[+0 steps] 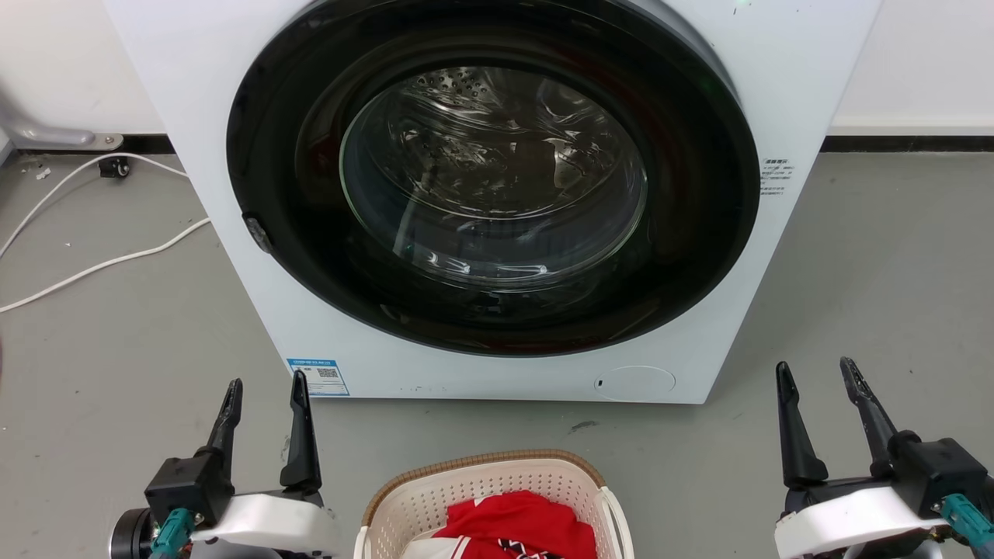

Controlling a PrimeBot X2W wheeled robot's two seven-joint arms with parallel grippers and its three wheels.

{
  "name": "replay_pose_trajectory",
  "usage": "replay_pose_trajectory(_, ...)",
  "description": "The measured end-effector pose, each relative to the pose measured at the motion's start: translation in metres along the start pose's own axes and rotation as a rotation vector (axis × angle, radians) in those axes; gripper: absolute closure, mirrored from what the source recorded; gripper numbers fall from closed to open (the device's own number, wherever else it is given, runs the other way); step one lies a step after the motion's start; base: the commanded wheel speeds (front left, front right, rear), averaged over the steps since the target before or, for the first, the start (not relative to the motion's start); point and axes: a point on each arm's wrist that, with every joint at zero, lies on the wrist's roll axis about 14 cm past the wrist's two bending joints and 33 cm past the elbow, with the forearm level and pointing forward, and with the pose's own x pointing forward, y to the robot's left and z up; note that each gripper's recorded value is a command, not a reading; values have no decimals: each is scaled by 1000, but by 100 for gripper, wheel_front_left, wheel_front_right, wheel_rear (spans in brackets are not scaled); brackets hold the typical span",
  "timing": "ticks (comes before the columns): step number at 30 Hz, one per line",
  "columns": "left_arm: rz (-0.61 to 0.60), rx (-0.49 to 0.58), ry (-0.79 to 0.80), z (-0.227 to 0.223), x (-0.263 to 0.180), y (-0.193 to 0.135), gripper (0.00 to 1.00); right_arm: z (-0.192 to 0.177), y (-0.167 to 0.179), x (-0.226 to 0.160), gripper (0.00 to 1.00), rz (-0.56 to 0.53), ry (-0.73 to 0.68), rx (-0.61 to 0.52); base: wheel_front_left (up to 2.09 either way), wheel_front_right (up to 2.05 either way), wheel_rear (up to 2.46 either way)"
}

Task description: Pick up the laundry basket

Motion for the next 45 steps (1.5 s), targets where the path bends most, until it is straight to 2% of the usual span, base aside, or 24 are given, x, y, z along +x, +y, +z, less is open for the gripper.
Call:
replay_pose_trajectory(24,-14,136,-23,1,-7,4,0,9,10,-1,0,46,-46,-125,0,0,0)
replay_pose_trajectory(45,0,125,-2,-6,-10,7,0,6,5,-1,0,27,-40,-83,0,0,0)
